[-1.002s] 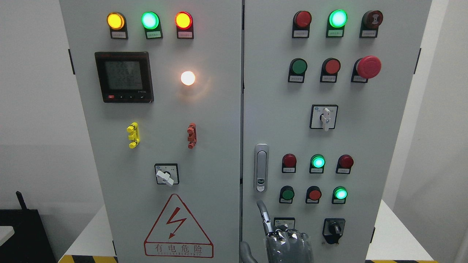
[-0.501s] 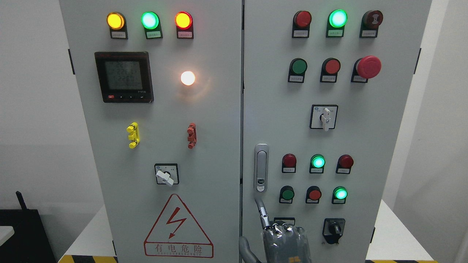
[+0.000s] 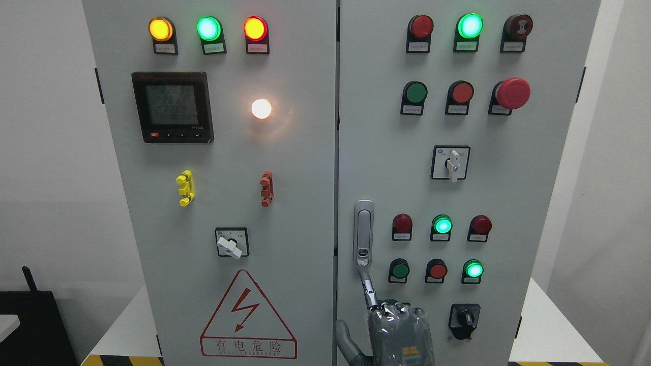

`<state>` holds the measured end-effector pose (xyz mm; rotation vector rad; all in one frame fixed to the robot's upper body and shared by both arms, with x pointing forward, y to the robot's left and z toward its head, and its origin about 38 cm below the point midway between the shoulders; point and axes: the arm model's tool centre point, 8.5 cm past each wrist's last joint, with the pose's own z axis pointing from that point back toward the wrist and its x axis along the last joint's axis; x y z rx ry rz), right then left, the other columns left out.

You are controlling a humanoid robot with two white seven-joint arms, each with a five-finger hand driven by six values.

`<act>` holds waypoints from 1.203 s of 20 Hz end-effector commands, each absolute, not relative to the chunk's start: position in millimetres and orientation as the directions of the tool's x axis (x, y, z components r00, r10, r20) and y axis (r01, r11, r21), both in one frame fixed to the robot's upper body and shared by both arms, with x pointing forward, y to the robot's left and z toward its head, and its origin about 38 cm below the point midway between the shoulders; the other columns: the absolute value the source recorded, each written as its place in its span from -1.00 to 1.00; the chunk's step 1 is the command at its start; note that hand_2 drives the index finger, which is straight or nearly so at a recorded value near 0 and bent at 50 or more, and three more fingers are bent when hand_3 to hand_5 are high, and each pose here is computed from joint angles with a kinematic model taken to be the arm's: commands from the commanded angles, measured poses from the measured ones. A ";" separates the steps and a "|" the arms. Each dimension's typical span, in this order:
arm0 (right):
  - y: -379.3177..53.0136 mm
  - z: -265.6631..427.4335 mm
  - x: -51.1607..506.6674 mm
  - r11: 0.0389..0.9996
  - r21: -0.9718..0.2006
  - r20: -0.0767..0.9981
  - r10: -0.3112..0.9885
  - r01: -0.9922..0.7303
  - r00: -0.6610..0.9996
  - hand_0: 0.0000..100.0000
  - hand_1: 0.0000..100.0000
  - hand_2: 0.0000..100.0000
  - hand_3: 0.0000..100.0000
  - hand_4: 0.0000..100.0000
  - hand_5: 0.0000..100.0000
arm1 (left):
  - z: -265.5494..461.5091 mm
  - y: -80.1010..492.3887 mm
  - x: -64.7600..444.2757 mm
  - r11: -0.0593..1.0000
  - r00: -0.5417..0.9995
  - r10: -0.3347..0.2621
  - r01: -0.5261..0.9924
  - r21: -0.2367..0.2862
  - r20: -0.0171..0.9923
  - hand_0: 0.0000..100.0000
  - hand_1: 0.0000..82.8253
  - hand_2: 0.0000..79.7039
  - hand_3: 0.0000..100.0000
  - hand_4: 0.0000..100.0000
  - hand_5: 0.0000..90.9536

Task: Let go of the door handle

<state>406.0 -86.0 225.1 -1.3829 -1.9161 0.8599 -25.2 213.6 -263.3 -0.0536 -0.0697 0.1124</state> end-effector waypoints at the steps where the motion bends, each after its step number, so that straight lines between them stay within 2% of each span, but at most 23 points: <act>1: -91.0 224.6 416.9 0.228 -0.802 0.106 0.964 0.553 -0.244 -0.22 -0.29 -1.00 1.00 1.00 0.98 | -263.7 213.4 -19.8 0.993 0.991 0.102 -0.097 -0.060 0.082 -0.76 -0.06 -1.00 -1.00 -1.00 -1.00; 24: -91.1 222.9 418.3 0.227 -0.806 0.106 0.964 0.547 -0.244 -0.20 -0.28 -0.97 1.00 1.00 0.98 | -263.7 213.4 -19.8 0.993 0.991 0.102 -0.097 -0.060 0.082 -0.76 -0.06 -1.00 -1.00 -1.00 -1.00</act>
